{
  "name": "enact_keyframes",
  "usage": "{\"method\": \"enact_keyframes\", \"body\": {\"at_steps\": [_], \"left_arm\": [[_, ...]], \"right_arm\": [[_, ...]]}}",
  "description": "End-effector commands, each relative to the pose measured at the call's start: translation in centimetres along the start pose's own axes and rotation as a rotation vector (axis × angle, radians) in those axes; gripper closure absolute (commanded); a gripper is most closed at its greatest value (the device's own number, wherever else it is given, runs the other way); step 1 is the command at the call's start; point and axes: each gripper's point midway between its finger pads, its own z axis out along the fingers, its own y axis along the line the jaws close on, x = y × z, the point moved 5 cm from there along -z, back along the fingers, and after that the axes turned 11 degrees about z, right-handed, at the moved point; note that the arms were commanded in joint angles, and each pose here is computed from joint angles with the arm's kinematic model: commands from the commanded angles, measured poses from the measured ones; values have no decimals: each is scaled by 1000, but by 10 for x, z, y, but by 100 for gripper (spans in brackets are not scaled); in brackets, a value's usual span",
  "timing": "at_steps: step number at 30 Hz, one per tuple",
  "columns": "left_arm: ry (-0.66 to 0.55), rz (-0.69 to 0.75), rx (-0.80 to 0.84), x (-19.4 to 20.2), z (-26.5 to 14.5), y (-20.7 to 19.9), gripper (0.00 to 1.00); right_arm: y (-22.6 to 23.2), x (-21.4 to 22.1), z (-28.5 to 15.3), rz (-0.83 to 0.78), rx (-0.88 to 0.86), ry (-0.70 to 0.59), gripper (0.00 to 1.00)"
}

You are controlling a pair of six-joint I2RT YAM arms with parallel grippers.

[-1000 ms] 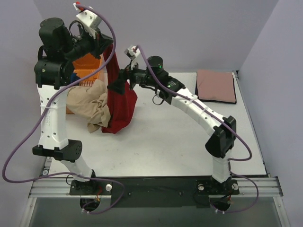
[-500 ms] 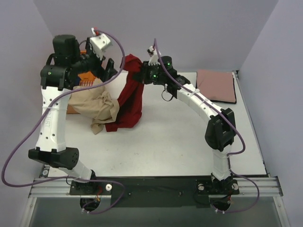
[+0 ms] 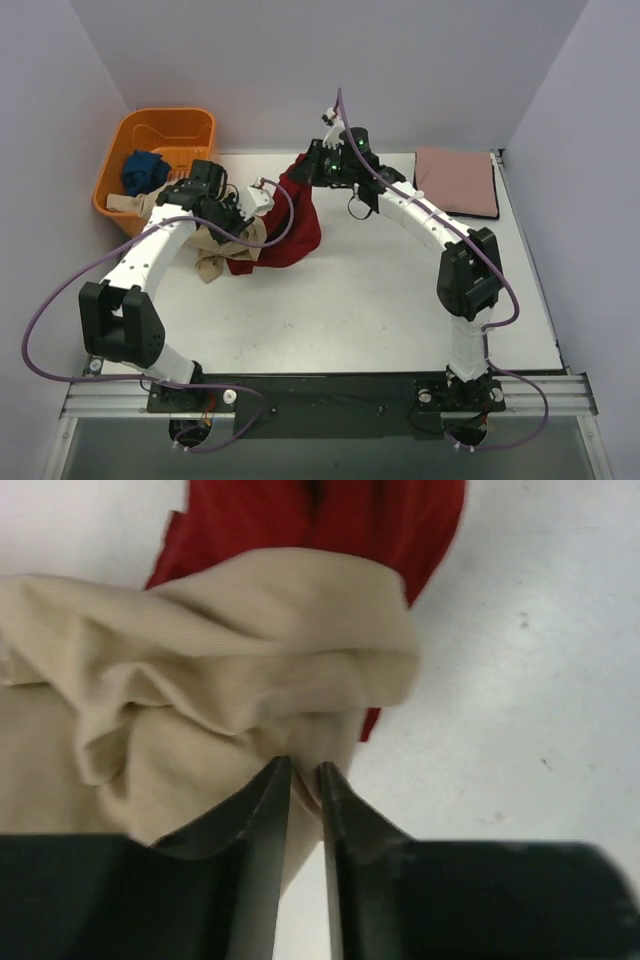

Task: Fold and stack the t-shirts
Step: Move the tshirt to the center of the board

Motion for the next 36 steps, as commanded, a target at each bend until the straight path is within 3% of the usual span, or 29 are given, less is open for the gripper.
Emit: {"method": "enact_keyframes", "body": {"at_steps": [1, 2, 9, 15, 20, 26, 30, 36], "left_arm": [[-37, 27, -234, -18, -8, 50, 89], [-41, -7, -239, -19, -7, 52, 100], [-95, -63, -291, -35, -45, 69, 100], [-184, -228, -559, -34, -153, 127, 100], [-208, -368, -1057, -9, -287, 191, 100], [-181, -319, -1441, 3, -369, 218, 100], [-85, -312, -1476, 23, -347, 243, 100], [6, -295, -1289, 50, -260, 273, 100]], "right_arm": [[23, -15, -16, -10, -78, -55, 100], [24, -16, -18, -14, -78, -60, 100], [2, -13, -28, -7, -14, -57, 100], [-51, -26, -59, 47, 153, -89, 100], [-86, -40, -92, 33, 274, -123, 100], [-65, -52, -119, -93, 289, -124, 100], [-23, -55, -129, -217, 188, -97, 100], [59, -51, -153, -360, -71, -53, 100]]}}
